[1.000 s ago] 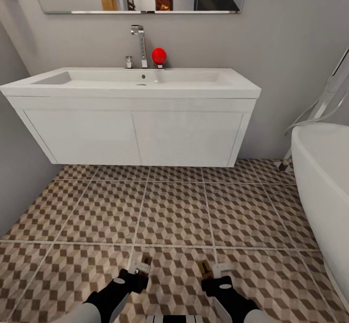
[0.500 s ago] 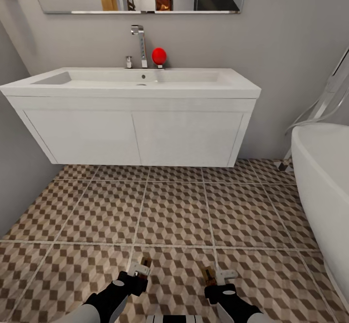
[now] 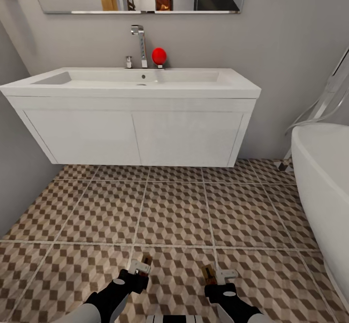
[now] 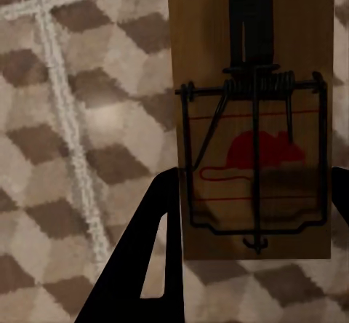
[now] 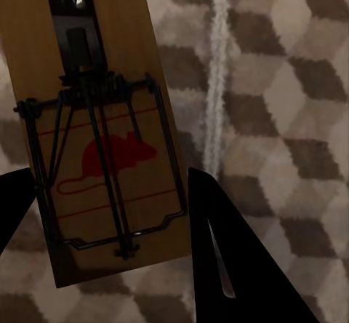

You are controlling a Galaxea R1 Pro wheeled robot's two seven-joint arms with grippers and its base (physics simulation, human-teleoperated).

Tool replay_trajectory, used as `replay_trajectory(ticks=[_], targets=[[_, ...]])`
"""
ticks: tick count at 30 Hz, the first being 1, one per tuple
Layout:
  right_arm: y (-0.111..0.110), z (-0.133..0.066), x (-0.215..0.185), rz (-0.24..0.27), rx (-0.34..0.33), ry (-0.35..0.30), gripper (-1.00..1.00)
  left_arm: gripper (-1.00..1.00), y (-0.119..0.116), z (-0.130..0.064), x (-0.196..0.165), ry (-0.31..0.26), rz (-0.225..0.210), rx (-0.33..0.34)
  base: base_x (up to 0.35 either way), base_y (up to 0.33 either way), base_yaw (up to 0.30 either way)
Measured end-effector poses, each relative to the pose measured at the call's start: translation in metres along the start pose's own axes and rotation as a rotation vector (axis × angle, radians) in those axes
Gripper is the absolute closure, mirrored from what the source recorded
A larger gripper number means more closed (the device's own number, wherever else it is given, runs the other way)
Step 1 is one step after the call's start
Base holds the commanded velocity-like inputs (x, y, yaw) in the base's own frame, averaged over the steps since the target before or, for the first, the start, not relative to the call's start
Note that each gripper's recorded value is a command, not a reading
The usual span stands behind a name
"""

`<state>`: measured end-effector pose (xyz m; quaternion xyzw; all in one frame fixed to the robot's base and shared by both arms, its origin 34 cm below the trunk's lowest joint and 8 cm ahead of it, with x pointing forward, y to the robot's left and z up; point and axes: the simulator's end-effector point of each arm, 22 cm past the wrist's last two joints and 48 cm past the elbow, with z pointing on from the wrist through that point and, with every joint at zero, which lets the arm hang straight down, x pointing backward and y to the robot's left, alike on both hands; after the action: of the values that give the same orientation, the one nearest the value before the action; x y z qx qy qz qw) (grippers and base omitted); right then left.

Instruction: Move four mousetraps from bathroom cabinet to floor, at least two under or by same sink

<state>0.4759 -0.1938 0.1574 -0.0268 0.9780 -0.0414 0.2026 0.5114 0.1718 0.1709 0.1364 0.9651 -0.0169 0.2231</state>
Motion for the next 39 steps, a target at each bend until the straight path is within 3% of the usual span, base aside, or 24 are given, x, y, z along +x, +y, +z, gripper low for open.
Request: replay_trajectory(ticks=[8, 14, 28, 39], targets=[[-0.001, 0.000, 0.000, -0.003, 0.001, 0.002, 1.00, 1.00, -0.012, 0.000, -0.007, -0.009, 0.003, 0.016, 0.000, 0.000, 0.000], [-0.002, 0.000, 0.001, -0.006, 0.003, 0.008, 1.00, 1.00, -0.036, -0.001, -0.012, -0.004, -0.007, 0.041, 0.000, 0.000, 0.000], [-0.002, 0.000, -0.005, -0.004, 0.003, -0.004, 1.00, 1.00, -0.045, -0.002, -0.014, -0.002, -0.025, 0.049, 0.000, 0.000, 0.000], [0.003, 0.011, 0.015, -0.018, -0.005, 0.037, 1.00, 1.00, -0.047, 0.010, 0.010, 0.046, -0.031, 0.057, 0.000, 0.000, 0.000]])
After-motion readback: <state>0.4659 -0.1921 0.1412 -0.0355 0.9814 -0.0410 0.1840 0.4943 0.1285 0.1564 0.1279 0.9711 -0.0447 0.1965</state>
